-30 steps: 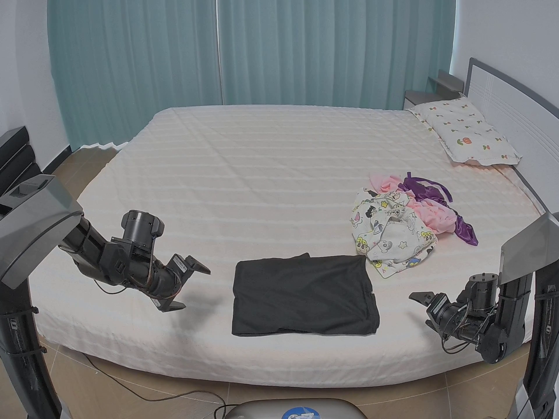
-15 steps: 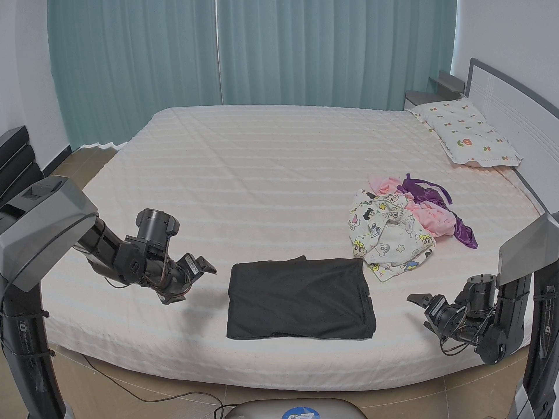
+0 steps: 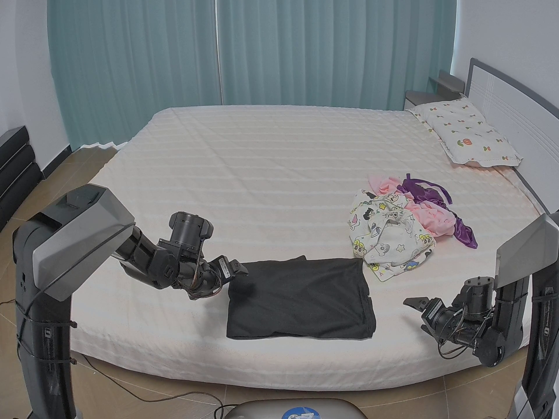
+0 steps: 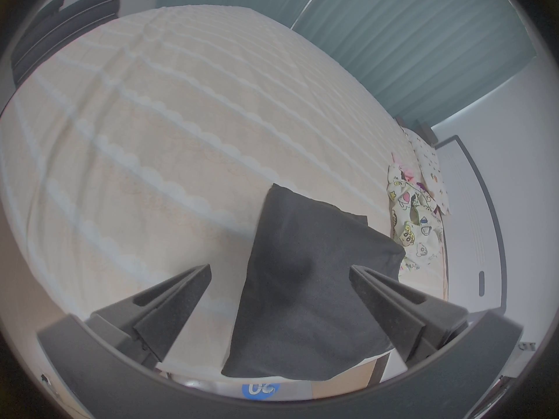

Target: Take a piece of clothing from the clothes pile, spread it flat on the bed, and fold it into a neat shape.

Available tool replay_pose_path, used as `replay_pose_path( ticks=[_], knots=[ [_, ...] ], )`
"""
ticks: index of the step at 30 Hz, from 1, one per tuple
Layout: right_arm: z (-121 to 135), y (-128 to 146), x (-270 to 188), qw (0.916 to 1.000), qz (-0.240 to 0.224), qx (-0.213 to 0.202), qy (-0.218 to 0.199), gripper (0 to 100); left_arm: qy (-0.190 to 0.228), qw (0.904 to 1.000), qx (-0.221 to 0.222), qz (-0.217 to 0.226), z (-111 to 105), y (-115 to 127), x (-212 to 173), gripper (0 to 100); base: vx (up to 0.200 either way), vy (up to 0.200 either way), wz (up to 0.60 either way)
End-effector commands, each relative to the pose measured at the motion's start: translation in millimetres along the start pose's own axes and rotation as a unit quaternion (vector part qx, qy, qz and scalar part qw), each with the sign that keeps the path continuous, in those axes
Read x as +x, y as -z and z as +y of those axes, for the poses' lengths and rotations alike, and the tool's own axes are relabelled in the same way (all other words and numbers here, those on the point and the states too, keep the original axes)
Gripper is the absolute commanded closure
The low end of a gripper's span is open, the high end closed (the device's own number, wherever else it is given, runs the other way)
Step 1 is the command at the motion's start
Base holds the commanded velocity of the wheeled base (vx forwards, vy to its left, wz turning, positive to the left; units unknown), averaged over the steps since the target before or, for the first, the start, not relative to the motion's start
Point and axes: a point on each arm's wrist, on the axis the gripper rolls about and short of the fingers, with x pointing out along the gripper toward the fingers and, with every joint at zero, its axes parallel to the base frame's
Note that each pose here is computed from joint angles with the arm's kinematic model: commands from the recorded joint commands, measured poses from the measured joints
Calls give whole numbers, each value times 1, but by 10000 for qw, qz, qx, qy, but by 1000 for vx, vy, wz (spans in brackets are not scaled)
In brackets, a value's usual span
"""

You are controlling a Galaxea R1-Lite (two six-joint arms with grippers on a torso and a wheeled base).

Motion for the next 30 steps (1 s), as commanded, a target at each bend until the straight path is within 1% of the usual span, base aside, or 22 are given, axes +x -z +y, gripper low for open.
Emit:
replay_pose_path(
  ticks=[1, 3, 5, 8, 13, 15, 19, 25, 26, 30],
  knots=[
    [0, 1, 1, 10000, -11, -27, -40, 0, -29, 9996, 147, 224, 8, 12, 20, 0, 0, 0, 0],
    [1, 2, 2, 10000, -1, -34, -36, 0, 0, 9995, 243, 198, 8, 13, 22, 0, 0, 0, 0],
    [1, 3, 2, 10000, 15, -47, -46, 0, 112, 9994, 268, 185, 5, 12, 22, 0, 0, 0, 0],
    [1, 4, 2, 10000, 24, -55, -41, 0, 198, 9988, 342, 305, 2, 19, 23, 0, 0, 0, 0],
    [1, 4, 2, 10000, 24, -55, -41, 0, 320, 9978, 460, 342, 0, 19, 24, 0, 0, 0, 0],
    [1, 4, 2, 10000, 24, -55, -41, 0, 514, 9964, 542, 411, -4, 23, 25, 0, 0, 0, 0],
    [1, 4, 2, 10000, 30, -55, -46, 0, 541, 9953, 689, 413, -6, 31, 36, 0, 0, 0, 0],
    [2, 4, 2, 10000, 36, -59, -49, 0, 542, 9951, 721, 395, -5, 33, 38, 0, 0, 0, 0],
    [1, 4, 2, 10000, 30, -55, -46, 0, 536, 9952, 721, 390, -5, 33, 38, 100, 0, 0, 0],
    [2, 4, 2, 10000, 36, -59, -49, 0, 504, 9956, 703, 370, -3, 32, 38, 100, 0, 0, 0]
  ],
)
